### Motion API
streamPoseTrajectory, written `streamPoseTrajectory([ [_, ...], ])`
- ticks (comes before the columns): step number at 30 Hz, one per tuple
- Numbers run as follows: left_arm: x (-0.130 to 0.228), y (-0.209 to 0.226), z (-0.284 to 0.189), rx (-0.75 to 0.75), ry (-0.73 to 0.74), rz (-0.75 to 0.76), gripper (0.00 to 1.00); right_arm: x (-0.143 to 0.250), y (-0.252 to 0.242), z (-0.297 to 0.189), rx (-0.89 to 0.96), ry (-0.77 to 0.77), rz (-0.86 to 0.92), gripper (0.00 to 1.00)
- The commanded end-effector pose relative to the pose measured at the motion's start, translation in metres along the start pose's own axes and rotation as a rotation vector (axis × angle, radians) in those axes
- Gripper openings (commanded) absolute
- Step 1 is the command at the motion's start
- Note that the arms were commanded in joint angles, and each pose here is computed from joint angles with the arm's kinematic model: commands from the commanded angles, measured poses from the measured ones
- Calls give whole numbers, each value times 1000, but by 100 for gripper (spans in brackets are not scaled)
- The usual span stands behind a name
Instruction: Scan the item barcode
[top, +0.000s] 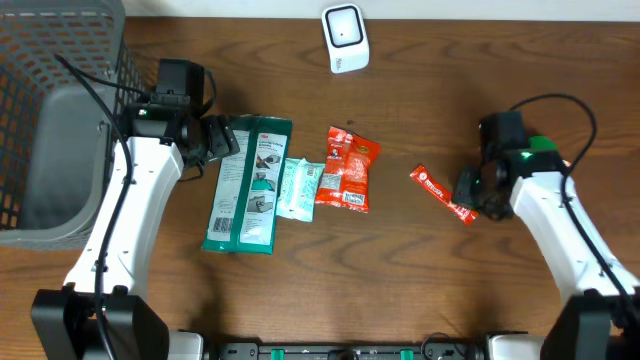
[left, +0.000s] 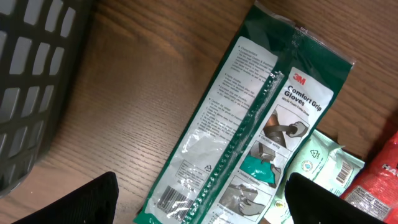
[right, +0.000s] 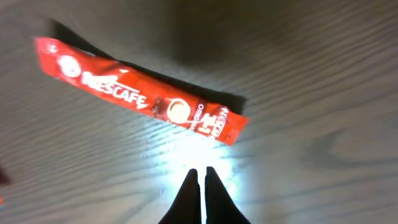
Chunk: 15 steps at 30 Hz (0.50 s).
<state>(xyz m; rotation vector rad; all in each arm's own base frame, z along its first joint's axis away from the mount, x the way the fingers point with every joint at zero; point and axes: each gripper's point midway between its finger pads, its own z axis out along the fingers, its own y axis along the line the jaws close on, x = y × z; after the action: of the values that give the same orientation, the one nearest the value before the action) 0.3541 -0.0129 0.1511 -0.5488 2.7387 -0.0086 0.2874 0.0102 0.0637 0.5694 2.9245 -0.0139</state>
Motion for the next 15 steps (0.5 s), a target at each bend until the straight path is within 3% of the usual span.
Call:
streamPoseTrajectory([
  [1,-6,2,-5,-5,-22,0,86,17,-8,25,27,55,71,1],
  [9,-6,2,-5,-5,-22,0,86,38,-27,55,110,91,87,1],
  [15,-6,2,-5,-5,-22,0,86,11,-44,60,214,-62,88,1],
])
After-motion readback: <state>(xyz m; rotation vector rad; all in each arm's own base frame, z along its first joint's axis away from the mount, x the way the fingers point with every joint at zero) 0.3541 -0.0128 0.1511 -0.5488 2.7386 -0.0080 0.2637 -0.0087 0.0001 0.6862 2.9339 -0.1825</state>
